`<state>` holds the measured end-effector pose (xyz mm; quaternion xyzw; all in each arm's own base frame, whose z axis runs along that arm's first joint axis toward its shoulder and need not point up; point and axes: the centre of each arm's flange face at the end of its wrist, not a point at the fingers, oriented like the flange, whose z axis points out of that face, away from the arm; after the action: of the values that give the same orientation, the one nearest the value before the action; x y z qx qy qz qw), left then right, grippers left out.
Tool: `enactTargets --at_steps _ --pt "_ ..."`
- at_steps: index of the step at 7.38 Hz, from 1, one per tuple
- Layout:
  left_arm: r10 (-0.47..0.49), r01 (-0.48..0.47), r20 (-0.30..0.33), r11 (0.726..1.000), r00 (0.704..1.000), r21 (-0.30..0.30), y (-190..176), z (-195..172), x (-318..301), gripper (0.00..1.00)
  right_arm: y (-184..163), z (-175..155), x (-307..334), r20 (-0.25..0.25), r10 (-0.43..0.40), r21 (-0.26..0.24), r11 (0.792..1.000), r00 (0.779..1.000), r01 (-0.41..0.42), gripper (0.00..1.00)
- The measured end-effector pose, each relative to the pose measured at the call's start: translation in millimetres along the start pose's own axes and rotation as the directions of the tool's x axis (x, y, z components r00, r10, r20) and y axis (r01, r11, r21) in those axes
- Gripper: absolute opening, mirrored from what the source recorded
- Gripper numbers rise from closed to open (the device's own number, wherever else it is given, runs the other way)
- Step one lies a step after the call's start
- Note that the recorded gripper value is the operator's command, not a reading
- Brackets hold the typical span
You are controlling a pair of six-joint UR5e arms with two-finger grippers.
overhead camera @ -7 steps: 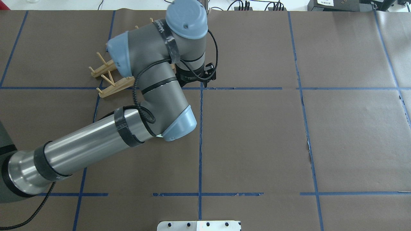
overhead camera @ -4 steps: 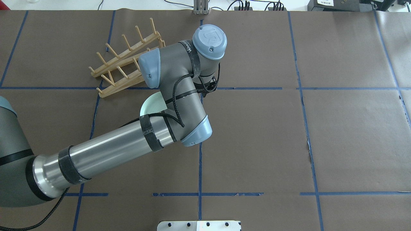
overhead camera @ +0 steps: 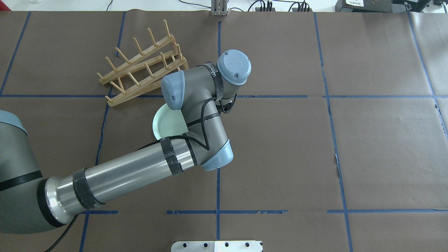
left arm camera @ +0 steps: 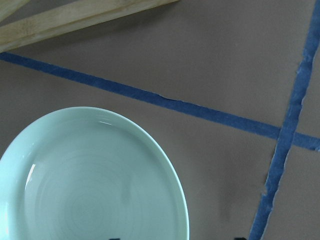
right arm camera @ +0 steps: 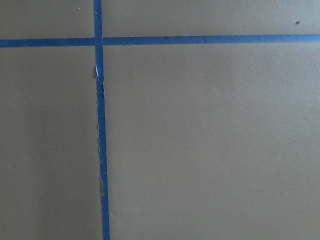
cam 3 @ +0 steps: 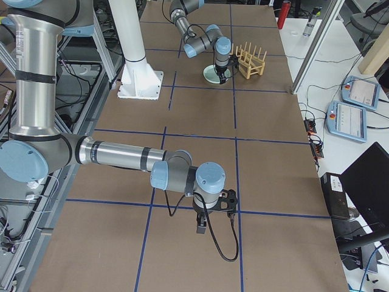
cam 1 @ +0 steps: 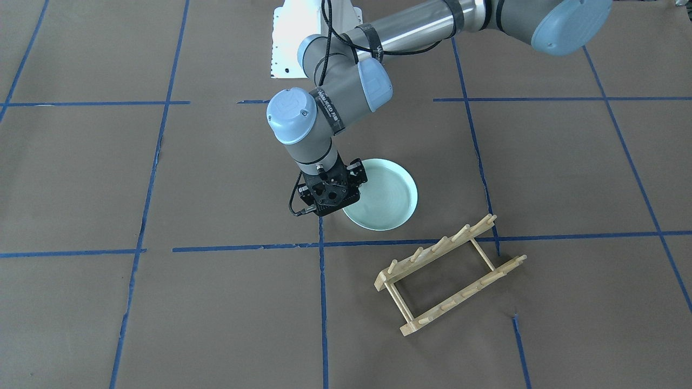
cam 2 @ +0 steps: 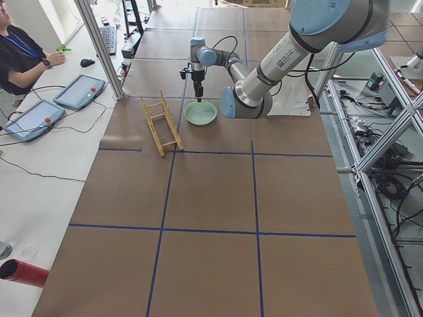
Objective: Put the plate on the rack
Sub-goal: 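Lower the left gripper and grasp the plate's rim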
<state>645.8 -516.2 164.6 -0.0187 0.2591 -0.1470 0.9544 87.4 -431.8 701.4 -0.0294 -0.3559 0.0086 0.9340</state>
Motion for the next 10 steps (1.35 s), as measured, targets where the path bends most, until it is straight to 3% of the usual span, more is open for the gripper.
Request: enactTargets --at_steps 5,9,10 --pt "0.051 -0.050 -0.025 0.998 0.998 0.027 -2.1 1.4 2.2 0.28 0.0 0.2 -0.2 0.000 0.000 0.000 1.000 1.000 0.000 1.00" --pt "0.058 -0.057 -0.039 0.998 0.998 0.032 -6.4 13.9 4.1 0.25 0.0 -0.1 0.1 0.000 0.000 0.000 1.000 1.000 0.000 1.00" --pt "0.058 -0.057 -0.037 0.998 0.998 0.031 -7.4 17.6 3.7 0.00 0.1 -0.1 0.2 0.000 0.000 0.000 1.000 1.000 0.000 1.00"
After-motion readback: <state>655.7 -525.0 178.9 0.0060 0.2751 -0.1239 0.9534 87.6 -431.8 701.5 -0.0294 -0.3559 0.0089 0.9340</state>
